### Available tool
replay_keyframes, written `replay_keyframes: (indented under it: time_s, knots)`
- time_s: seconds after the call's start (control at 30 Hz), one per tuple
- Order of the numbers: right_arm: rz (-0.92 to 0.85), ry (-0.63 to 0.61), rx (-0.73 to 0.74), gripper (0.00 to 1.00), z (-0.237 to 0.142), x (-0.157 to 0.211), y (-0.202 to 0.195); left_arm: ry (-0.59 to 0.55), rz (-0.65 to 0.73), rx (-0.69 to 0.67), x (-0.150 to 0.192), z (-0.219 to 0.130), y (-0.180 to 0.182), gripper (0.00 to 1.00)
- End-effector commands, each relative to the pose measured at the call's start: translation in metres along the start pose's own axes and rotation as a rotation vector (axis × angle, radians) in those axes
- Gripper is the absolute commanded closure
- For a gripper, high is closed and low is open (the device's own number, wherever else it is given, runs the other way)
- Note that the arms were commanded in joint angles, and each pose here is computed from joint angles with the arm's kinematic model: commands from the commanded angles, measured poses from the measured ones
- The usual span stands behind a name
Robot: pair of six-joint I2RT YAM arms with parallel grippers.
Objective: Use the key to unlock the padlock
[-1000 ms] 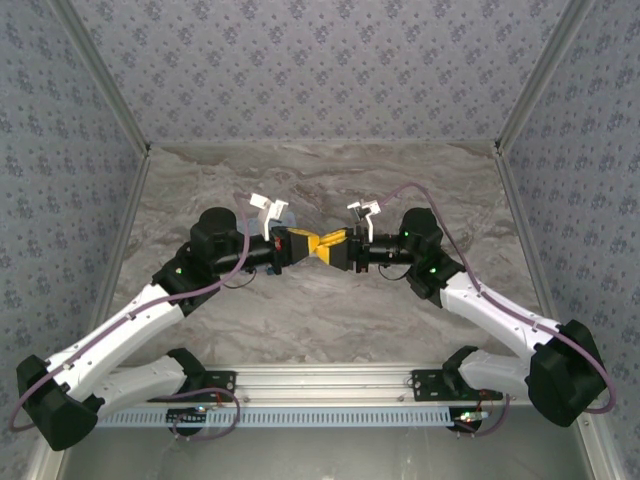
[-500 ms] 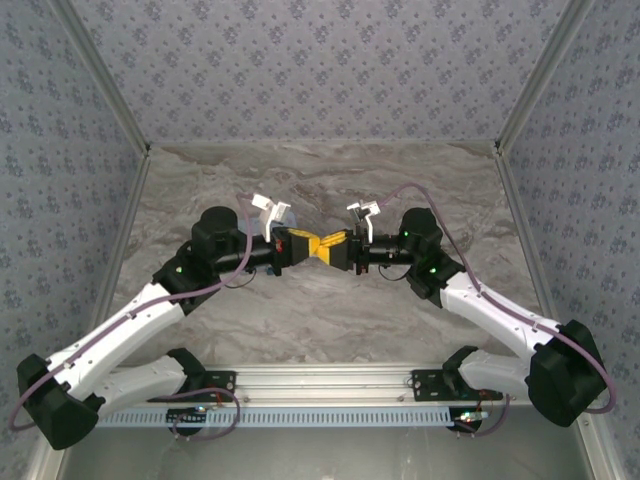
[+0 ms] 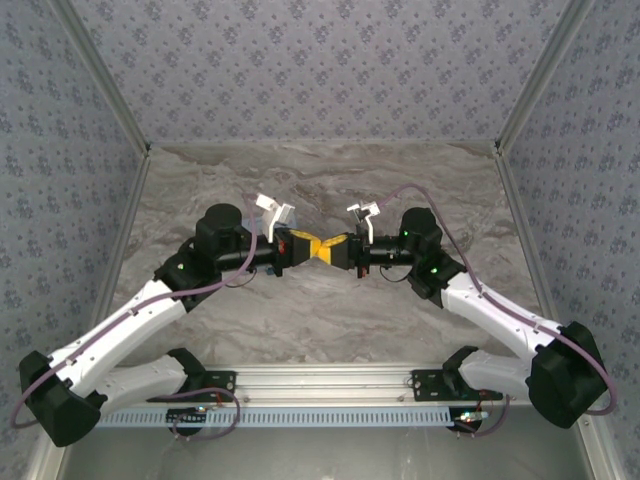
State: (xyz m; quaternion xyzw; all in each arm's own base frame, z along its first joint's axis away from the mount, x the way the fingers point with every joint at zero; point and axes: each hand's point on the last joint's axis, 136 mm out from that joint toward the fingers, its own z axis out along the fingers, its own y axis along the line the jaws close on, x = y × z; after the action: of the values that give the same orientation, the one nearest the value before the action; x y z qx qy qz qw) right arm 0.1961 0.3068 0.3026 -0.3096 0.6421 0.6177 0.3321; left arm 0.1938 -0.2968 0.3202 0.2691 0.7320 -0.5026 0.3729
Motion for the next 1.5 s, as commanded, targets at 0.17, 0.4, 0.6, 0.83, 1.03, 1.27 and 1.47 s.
replay_keyframes:
  time_s: [0.17, 0.4, 0.6, 0.83, 1.03, 1.27, 1.47]
  knots:
    - [0.029, 0.001, 0.116, 1.00, -0.007, 0.008, -0.024, -0.052, 0.051, -0.014, -0.027, -0.014, -0.010, 0.64]
    - [0.095, 0.001, 0.230, 1.00, -0.021, 0.025, -0.051, -0.054, -0.050, -0.284, -0.029, -0.027, 0.051, 0.29]
    - [0.134, -0.005, 0.300, 1.00, -0.035, 0.034, -0.063, 0.077, -0.134, -0.597, 0.003, -0.033, 0.141, 0.13]
    - [0.157, -0.008, 0.367, 1.00, -0.050, 0.044, -0.071, 0.257, -0.170, -0.809, 0.029, -0.016, 0.209, 0.08]
    - [0.175, -0.012, 0.418, 1.00, -0.063, 0.051, -0.076, 0.337, -0.210, -0.800, 0.046, 0.013, 0.233, 0.08]
    - [0.188, -0.021, 0.437, 1.00, -0.073, 0.055, -0.076, 0.395, -0.245, -0.741, 0.060, 0.039, 0.245, 0.09]
    - [0.193, -0.030, 0.450, 1.00, -0.078, 0.056, -0.076, 0.445, -0.264, -0.725, 0.075, 0.052, 0.252, 0.12]
